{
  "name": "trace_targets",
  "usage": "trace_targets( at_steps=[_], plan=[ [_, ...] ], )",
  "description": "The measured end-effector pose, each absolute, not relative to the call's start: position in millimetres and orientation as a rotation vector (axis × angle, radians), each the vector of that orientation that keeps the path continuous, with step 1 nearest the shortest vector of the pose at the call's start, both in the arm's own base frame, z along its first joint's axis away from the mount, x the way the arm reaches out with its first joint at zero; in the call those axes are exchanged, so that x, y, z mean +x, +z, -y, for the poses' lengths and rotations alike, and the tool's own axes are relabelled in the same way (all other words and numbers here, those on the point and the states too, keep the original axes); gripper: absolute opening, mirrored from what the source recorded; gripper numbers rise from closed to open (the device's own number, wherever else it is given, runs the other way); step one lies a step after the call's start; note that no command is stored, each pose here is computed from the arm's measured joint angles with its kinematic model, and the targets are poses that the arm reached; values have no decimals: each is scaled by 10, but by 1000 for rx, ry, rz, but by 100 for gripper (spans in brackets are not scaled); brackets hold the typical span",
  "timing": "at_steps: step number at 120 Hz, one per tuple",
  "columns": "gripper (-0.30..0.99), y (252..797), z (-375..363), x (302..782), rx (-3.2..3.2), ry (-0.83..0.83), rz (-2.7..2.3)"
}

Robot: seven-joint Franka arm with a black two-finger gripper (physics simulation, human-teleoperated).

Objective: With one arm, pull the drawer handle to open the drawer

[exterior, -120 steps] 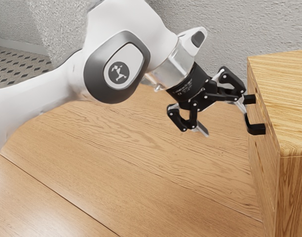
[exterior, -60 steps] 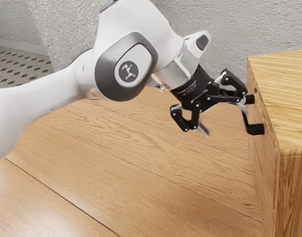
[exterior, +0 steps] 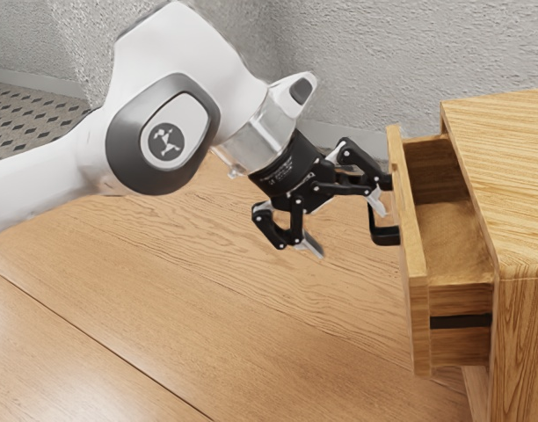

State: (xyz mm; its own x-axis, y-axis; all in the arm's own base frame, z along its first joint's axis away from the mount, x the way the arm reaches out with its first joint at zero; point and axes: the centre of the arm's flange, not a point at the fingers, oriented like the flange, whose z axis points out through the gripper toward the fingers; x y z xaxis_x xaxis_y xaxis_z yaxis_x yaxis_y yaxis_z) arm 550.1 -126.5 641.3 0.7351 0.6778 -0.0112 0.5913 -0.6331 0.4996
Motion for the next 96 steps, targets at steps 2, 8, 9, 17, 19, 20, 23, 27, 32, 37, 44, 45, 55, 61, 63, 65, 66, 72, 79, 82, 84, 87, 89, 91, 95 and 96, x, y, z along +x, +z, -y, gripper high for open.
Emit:
trace_targets(
  at_steps=[2,8,9,17,19,20,23,27,32,37,44,45,55,61,63,65,66,72,79,82,84,87,89,91,95,96],
  plan=[
    [69,6411,1223,5487,2453,245,-973],
    [69,6406,1111,5439,2440,248,-995],
    [69,6408,1094,5428,2438,249,-997],
    [69,6398,977,5349,2423,253,-1019],
    [69,6392,958,5328,2420,253,-1022],
    [69,6390,949,5318,2419,254,-1024],
    [69,6385,913,5286,2414,254,-1029],
    [69,6376,856,5243,2406,256,-1039],
    [69,6372,787,5184,2396,259,-1050],
    [69,6377,697,5129,2382,264,-1064],
    [69,6375,617,5064,2370,268,-1076],
    [69,6375,601,5057,2367,268,-1078],
    [69,6361,473,4987,2350,271,-1099],
    [69,6364,410,4941,2340,274,-1107],
    [69,6357,384,4929,2337,273,-1112],
    [69,6347,362,4916,2335,272,-1116],
    [69,6339,353,4910,2334,271,-1118],
    [69,6309,304,4869,2329,267,-1127],
    [69,6282,214,4825,2319,263,-1142],
    [69,6279,182,4800,2315,264,-1147],
    [69,6276,166,4785,2313,264,-1149],
    [69,6284,144,4754,2309,266,-1150],
    [69,6289,131,4732,2307,268,-1150],
    [69,6292,119,4713,2305,269,-1150],
    [69,6301,82,4671,2300,272,-1152],
    [69,6309,71,4658,2297,274,-1153]
  ],
)
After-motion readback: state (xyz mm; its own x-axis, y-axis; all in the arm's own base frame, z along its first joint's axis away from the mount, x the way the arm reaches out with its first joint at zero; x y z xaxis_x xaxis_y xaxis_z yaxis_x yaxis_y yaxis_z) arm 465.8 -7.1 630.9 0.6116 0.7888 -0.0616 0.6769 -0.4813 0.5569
